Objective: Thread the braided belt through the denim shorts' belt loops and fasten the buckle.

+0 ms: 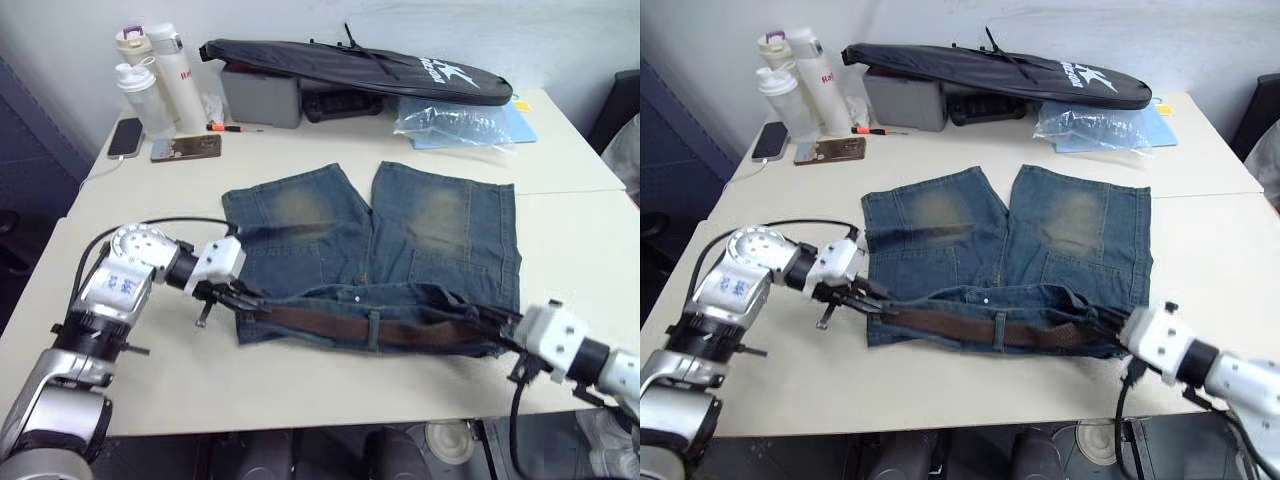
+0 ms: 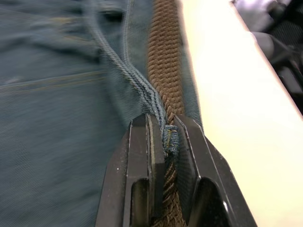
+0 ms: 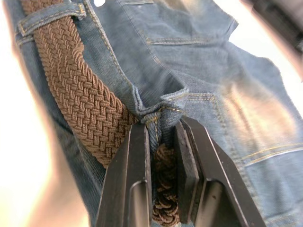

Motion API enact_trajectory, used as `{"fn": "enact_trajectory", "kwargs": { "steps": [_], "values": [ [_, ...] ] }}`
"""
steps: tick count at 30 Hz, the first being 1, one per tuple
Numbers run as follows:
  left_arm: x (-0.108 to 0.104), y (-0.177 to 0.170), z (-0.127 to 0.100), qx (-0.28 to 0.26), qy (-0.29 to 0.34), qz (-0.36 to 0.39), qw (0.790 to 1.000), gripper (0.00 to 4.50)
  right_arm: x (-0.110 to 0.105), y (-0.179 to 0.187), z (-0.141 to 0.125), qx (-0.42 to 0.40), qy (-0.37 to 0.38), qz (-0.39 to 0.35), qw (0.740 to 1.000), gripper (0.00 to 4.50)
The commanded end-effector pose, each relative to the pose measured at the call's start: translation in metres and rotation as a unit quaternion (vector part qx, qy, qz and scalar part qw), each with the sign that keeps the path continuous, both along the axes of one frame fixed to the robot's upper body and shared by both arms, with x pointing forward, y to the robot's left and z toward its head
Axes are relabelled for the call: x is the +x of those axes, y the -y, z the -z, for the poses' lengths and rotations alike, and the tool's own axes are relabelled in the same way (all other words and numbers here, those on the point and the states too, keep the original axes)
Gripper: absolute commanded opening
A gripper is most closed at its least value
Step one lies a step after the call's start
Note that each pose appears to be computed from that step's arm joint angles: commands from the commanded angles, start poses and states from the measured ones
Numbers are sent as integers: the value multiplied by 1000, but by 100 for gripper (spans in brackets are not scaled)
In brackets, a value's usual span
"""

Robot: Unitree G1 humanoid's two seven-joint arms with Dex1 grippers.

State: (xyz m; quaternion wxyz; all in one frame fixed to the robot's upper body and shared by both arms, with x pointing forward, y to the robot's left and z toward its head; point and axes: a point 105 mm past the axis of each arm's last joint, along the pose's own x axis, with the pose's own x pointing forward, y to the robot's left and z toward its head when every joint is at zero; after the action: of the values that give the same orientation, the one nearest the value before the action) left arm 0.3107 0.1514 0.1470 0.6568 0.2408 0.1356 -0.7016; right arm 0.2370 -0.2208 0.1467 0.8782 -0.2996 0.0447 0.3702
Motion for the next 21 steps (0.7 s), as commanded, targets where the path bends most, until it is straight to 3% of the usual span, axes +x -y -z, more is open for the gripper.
{"fn": "enact_trajectory", "kwargs": {
  "steps": [1,5,10,19,20,21],
  "values": [
    [-58,-4,35,77,32,161,983,13,-47,13,30,-102,130,-49,985,27],
    [-84,-6,50,100,21,209,973,13,-70,6,51,-137,159,-111,971,27],
    [-101,-11,66,121,22,244,962,13,-102,14,82,-175,149,-156,961,27],
    [-109,-22,76,139,17,261,955,13,-132,77,108,-225,98,-120,962,27],
    [-109,-22,77,138,15,260,956,13,-134,80,107,-224,99,-114,963,107],
    [-110,-23,77,138,13,260,956,13,-134,82,106,-223,101,-112,963,128]
  ]
}}
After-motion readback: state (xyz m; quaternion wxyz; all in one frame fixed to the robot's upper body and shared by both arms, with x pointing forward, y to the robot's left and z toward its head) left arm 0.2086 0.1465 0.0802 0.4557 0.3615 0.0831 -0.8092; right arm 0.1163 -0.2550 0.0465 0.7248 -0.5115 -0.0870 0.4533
